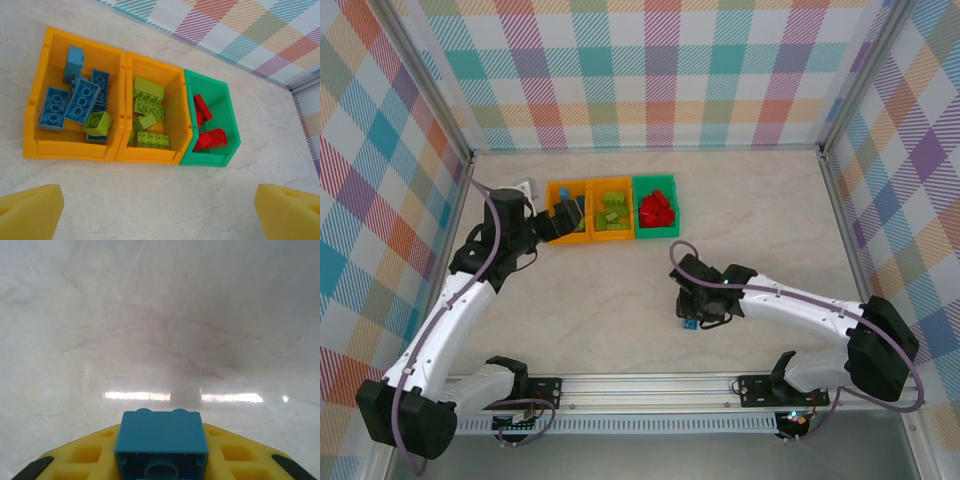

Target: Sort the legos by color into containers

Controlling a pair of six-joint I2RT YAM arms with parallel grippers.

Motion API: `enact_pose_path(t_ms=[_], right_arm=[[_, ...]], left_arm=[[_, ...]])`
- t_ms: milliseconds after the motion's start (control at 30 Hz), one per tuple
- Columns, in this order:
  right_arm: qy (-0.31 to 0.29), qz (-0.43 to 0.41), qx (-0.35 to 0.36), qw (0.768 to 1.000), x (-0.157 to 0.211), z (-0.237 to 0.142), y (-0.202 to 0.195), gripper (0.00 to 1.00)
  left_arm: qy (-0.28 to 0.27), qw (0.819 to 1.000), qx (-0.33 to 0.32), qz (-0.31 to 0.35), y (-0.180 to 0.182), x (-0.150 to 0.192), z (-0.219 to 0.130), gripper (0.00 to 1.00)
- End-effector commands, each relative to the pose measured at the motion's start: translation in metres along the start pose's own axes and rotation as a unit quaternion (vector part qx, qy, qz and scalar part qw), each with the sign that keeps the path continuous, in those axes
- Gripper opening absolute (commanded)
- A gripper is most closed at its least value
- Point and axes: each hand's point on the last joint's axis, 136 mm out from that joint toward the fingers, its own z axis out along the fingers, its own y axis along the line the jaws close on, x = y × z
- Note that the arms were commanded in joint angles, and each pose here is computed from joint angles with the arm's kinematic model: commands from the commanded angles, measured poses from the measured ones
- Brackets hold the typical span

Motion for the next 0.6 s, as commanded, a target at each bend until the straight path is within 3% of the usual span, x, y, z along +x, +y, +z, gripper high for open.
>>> enact_pose_path(t_ms=[0, 167, 300, 400, 567], right_arm=[[-0.046, -0.031, -0.026, 0.998, -0.04, -0.024, 0.021, 0.3], [-0.091, -0.043, -0.076, 0.992, -0.1, -0.051, 0.061, 0.29], [-0.113, -0.062, -0.102, 0.986, -0.147, -0.056, 0.095, 0.29], [-0.118, -0.08, -0.104, 0.984, -0.177, -0.052, 0.116, 0.29], [-0.114, -0.095, -0.118, 0.982, -0.207, -0.043, 0.138, 0.29]], left_arm=[[0.012, 1.0, 0.021, -0.01, -0.013, -0.003, 0.02, 0.98], [0.096, 0.994, -0.019, -0.039, -0.007, 0.01, 0.08, 0.89], [0.131, 0.989, -0.046, -0.053, 0.002, 0.023, 0.125, 0.84], [0.134, 0.987, -0.069, -0.054, 0.006, 0.026, 0.146, 0.79], [0.107, 0.976, -0.186, -0.033, 0.043, 0.019, 0.161, 0.65]])
